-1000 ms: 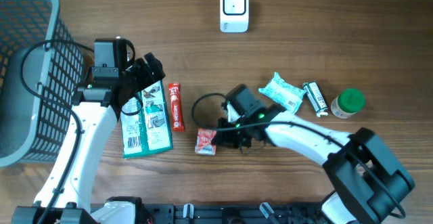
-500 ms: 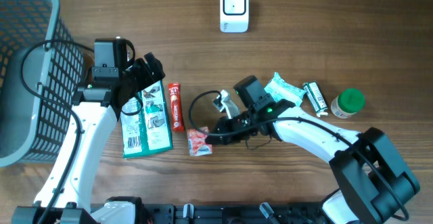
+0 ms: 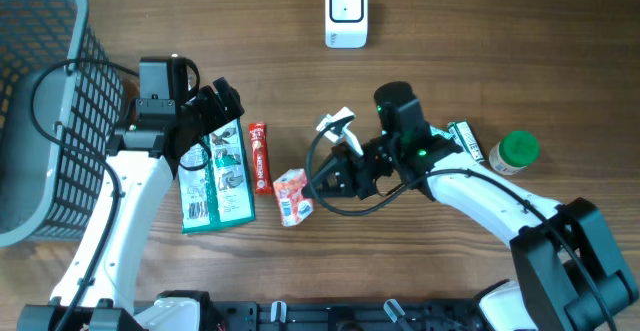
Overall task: Scan the item barcode
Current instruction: 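Close the right gripper on the carton and lift it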
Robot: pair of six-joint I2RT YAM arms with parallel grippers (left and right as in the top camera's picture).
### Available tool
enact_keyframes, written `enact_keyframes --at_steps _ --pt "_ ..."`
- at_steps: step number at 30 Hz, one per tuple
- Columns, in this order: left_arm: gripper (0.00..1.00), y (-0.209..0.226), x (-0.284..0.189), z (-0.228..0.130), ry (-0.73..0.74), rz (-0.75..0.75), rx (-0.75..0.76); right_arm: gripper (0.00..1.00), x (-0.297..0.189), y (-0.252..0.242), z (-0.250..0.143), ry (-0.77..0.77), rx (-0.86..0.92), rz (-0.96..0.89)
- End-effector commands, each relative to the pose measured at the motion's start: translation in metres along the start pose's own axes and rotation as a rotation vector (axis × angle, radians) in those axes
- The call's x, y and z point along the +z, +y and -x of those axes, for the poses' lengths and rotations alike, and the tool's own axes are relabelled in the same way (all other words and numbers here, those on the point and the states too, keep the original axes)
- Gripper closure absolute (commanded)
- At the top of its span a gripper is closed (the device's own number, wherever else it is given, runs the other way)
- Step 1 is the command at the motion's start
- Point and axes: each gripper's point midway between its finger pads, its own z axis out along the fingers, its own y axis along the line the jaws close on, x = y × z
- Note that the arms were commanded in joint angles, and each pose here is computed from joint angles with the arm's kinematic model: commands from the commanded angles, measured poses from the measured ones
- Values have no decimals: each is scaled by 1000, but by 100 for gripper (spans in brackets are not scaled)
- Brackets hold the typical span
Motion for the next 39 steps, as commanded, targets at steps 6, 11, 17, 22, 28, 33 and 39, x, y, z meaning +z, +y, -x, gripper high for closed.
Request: enact_keyframes --at_steps 6,11,17,22,28,33,39 --pt "0 -4 -6 8 -30 -8 7 96 -19 23 17 -3 -9 68" --pt "0 -4 -6 8 -30 -8 7 96 -19 26 21 0 -31 66" --pt "0 -4 -6 8 -30 -8 7 96 -23 22 30 -29 -69 26" --pt "0 -4 -6 8 -30 -8 7 96 -54 14 61 -143 7 -73" --pt "0 -4 -6 8 -30 -8 7 96 -107 -32 104 -464 150 -328" --pt "0 -4 -6 8 -30 -8 7 96 -139 -89 96 -585 199 -636" --pt "0 -4 -6 8 -30 -8 7 96 -169 -132 60 -485 142 -971"
